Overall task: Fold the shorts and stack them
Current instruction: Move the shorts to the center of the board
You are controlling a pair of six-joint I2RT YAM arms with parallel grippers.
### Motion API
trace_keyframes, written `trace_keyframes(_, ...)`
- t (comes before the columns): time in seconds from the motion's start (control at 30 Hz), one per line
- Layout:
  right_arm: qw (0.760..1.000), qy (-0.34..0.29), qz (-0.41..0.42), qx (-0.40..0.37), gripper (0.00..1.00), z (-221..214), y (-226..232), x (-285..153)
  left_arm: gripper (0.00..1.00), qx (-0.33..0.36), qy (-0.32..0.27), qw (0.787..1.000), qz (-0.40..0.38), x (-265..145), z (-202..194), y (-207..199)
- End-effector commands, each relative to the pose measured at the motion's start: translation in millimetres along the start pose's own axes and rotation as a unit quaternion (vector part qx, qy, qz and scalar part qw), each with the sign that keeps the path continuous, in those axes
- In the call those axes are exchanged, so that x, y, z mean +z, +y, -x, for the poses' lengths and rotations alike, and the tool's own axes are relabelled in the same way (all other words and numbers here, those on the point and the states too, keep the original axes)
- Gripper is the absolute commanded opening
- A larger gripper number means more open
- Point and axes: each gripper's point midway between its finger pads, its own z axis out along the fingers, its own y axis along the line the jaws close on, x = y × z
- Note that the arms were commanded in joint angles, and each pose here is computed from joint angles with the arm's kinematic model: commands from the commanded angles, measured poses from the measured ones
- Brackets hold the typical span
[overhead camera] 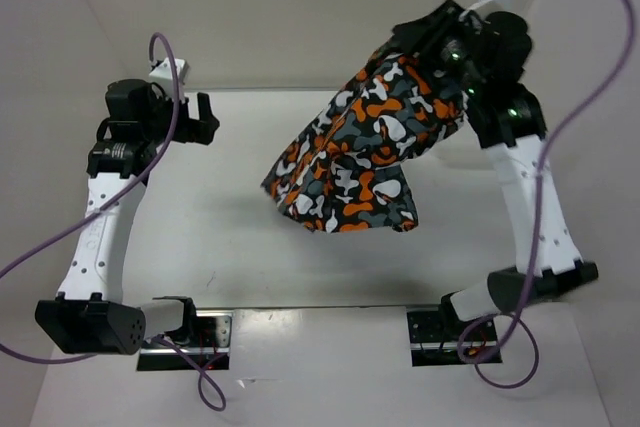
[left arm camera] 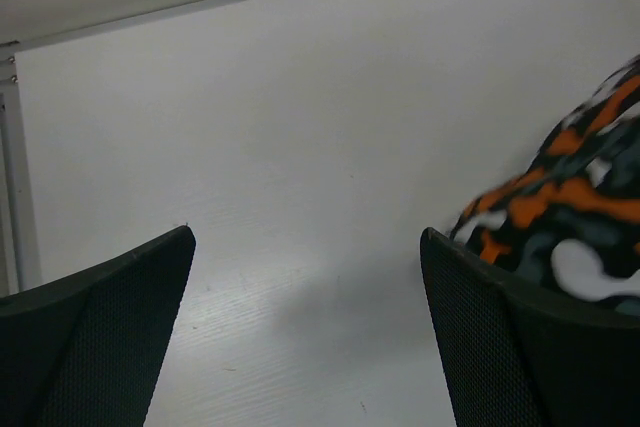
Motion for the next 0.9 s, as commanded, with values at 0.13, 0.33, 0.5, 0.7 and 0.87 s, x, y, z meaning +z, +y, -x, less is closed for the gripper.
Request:
trace_keyframes(0.13,0.954,0.263,-0.145,0.025,0.76,-195,-141,104,1.00,-0.001,0.003,0.999,-0.045,-5,1,-15)
trace_keyframes(0.33,0.947,0.239,-0.212,0.030,0.67,-228,-184,45,1.00,-0.034,0.099,0.993,-0.062,-1,-89,-24)
trace_keyframes(0.5,0.930,0.258,-0.263,0.019,0.29,-259,-201,-37,1.00,-0.035,0.158,0.980,-0.113,1,-157,-58)
trace_keyframes(0.7,0.899,0.298,-0.319,0.041,1.00,-306,-234,-97,1.00,0.003,0.213,0.968,-0.133,10,-210,-88)
trace_keyframes(0.87,0.874,0.350,-0.333,0.052,1.00,-349,-255,-93,1.00,0.002,0.260,0.954,-0.151,39,-245,-98)
